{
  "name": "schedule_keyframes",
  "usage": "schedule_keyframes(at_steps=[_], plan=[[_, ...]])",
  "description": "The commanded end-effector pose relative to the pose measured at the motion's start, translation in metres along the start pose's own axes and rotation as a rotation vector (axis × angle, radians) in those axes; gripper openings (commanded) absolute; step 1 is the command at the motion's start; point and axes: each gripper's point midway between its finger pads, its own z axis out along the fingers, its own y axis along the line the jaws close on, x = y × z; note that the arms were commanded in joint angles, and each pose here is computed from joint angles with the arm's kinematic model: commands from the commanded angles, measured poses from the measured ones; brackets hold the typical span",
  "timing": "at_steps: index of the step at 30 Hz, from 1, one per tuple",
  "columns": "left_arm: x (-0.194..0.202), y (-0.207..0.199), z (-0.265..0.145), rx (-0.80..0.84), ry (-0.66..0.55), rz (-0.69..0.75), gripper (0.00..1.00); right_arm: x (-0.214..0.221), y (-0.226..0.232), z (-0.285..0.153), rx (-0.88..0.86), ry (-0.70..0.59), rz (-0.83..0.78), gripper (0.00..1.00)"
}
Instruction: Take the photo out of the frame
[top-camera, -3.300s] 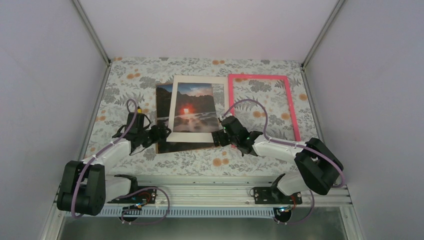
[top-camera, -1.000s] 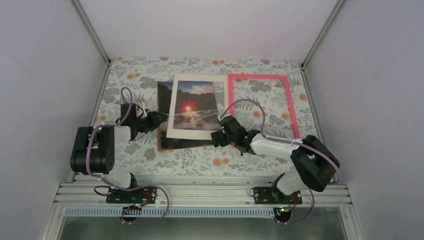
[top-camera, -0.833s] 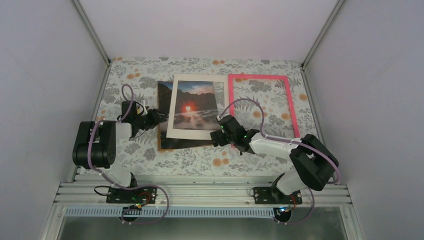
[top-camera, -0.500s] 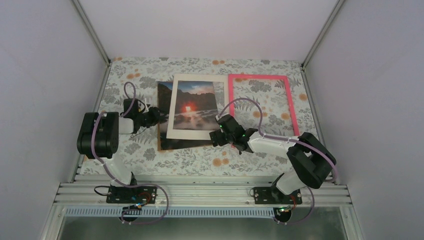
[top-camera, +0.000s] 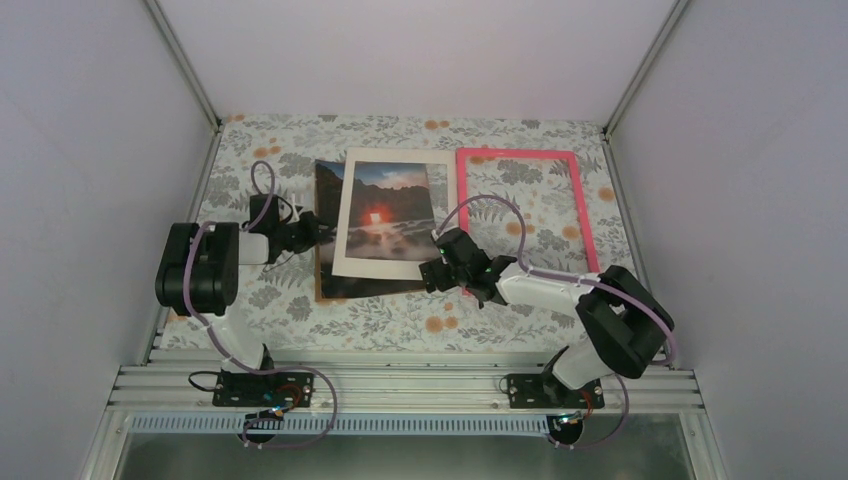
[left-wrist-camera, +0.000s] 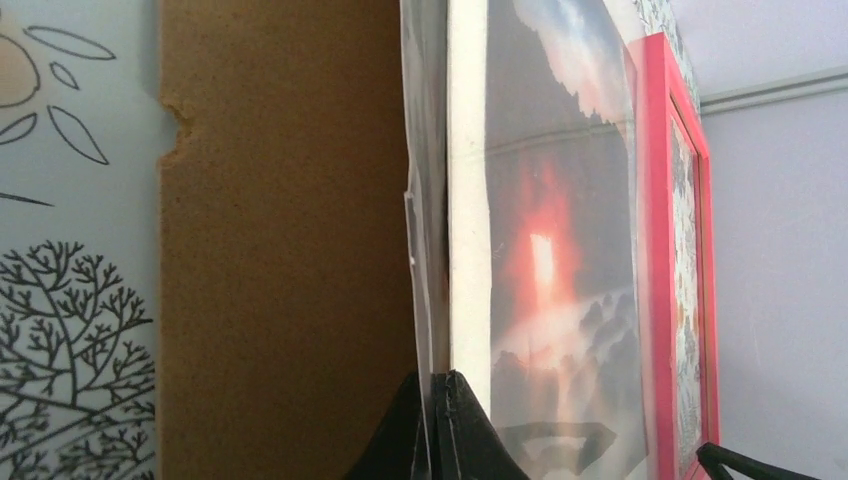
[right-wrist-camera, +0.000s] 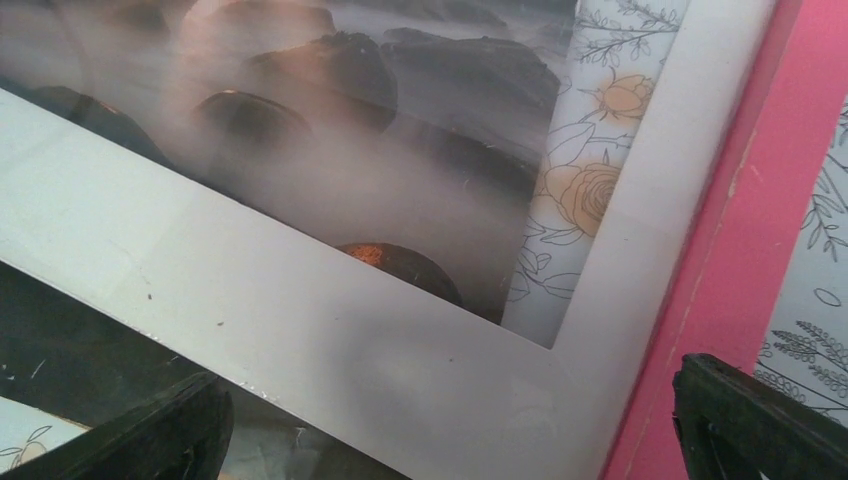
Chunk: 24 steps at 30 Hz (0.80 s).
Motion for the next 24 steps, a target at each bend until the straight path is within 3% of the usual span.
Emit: schedule_keyframes(at_steps=[1,18,24], plan=[[-0.015,-0.016,-0.015,-0.04,-0.048,0.098,0.02,-0.009,-0.005,-0.012,0.006,-0.054,0.024,1.0],[-0.021,-0.022,-0.109,-0.439,-0.136,0.168,0.02,-0.008,-0.007,-0.042,-0.056,-0.179,0.04,1.0],[-0.034,-0.052,-0.151,-0.513,-0.203,0.215,0.02,-0.007,-0.007,-0.05,-0.078,-0.211,0.047,1.0]])
